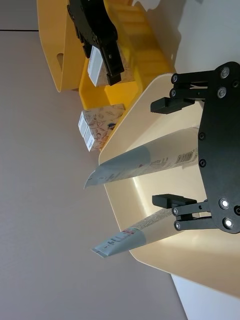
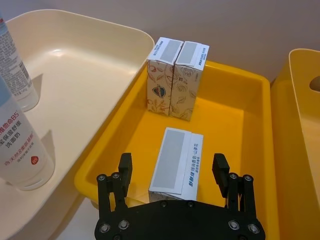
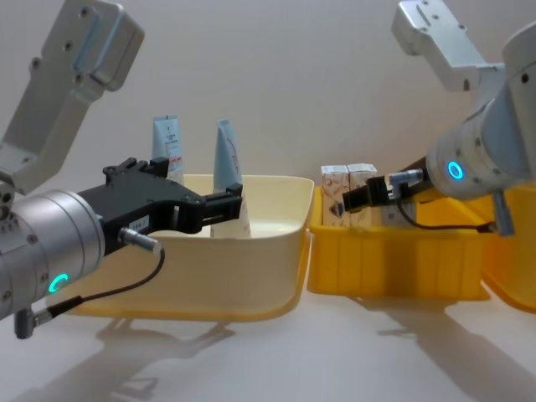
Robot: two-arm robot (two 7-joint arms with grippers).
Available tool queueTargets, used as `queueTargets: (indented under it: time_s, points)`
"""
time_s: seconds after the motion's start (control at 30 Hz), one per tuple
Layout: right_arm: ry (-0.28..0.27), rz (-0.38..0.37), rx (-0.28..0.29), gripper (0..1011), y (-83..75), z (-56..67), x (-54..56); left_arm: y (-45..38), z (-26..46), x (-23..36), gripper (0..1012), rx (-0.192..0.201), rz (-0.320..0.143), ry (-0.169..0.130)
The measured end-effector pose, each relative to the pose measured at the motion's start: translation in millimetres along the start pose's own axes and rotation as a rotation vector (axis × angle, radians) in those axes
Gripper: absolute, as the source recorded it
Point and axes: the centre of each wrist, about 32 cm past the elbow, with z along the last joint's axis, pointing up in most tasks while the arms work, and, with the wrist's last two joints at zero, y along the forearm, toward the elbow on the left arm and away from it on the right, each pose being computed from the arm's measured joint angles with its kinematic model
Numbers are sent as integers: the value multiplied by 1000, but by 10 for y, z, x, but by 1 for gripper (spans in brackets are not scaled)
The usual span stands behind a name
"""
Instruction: Bimanual collaborative sorting of washing and personal care products
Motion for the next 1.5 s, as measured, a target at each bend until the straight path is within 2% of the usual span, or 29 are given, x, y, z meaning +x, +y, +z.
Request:
queueTargets:
  time_s: [0.33,0.47,0.67,0.73,0.77,0.97,1.1,1.5]
  points:
    - [13,5,-1,1001,52,-17,-16,0,0,0,1003,0,0,0]
    - [15,6,-1,959,62,-19,-19,0,0,0,1003,0,0,0]
    - [17,8,-1,810,71,-22,-23,0,0,0,1003,0,0,0]
    - [18,8,-1,730,75,-25,-25,0,0,0,1003,0,0,0]
    - [19,9,-1,730,77,-26,-25,0,0,0,1003,0,0,0]
    - [20,9,-2,510,82,-28,-27,0,0,0,1003,0,0,0]
    - [20,9,-2,419,84,-28,-27,0,0,0,1003,0,0,0]
    - [21,10,-2,409,87,-29,-29,0,0,0,1003,0,0,0]
